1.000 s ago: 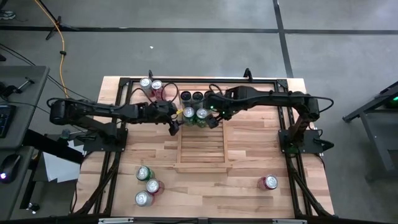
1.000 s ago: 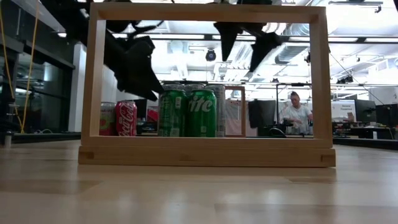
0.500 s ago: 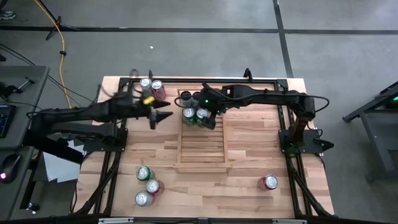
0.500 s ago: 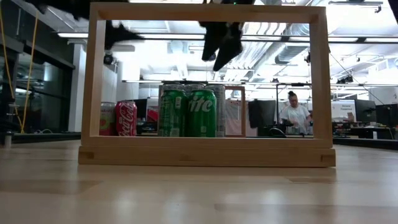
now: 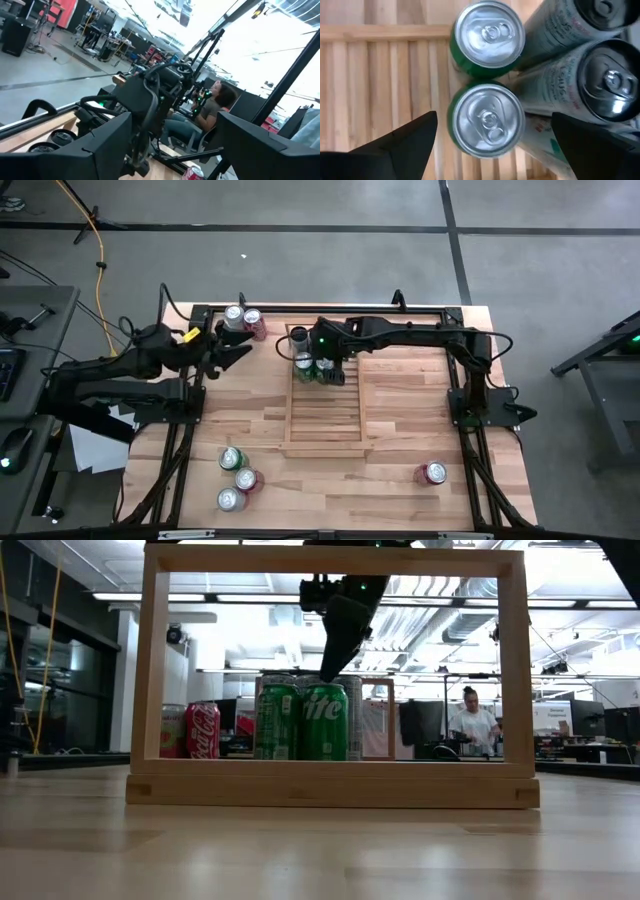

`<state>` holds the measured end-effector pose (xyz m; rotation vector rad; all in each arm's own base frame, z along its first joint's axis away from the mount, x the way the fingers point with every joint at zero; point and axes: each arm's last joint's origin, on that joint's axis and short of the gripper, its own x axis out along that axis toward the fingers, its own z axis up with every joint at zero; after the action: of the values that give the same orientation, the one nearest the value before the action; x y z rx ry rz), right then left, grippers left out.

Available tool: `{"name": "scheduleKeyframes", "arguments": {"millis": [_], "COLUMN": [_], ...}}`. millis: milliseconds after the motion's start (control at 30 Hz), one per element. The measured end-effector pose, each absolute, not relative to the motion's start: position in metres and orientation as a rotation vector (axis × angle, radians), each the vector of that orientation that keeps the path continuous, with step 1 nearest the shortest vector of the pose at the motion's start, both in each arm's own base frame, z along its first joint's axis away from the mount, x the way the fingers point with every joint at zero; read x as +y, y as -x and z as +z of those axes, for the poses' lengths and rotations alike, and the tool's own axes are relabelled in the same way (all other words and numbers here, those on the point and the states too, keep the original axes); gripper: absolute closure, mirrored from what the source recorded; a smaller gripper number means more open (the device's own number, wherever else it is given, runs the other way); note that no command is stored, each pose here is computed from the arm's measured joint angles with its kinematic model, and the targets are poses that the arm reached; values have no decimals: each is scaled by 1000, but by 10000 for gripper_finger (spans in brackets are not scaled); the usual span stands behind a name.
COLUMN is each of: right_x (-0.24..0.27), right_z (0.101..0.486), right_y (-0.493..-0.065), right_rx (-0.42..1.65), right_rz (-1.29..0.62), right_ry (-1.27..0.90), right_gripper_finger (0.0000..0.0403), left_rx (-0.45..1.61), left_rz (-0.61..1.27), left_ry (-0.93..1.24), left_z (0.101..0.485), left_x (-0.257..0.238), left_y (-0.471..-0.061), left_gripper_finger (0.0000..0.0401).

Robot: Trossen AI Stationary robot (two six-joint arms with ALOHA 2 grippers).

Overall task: Place canned beverage on shelf
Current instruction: Adjust the green can on the shelf

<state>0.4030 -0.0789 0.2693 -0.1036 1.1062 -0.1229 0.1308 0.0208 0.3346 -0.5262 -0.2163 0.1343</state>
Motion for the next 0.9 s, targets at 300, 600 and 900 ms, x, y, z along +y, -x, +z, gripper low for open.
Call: {"name": "scheduleKeyframes", "arguments": {"millis": [300,600,900], "right_x": [-80,-81,-80], "right_z": [256,245,246], "right_y": [-409,-411,-411], "right_rx": [1133,1171,1161], "right_rz": [-75,-114,-210], "right_ry": [94,56,-43], "right_gripper_finger": [25,57,148], "left_rx": [-171,-153,-153], "left_rz": [142,131,133], "left_ry": [533,535,520], "left_z": [329,327,327], "left_x": [19,17,17], "left_y": [-141,-145,-145], "left_gripper_finger": [119,119,119]}}
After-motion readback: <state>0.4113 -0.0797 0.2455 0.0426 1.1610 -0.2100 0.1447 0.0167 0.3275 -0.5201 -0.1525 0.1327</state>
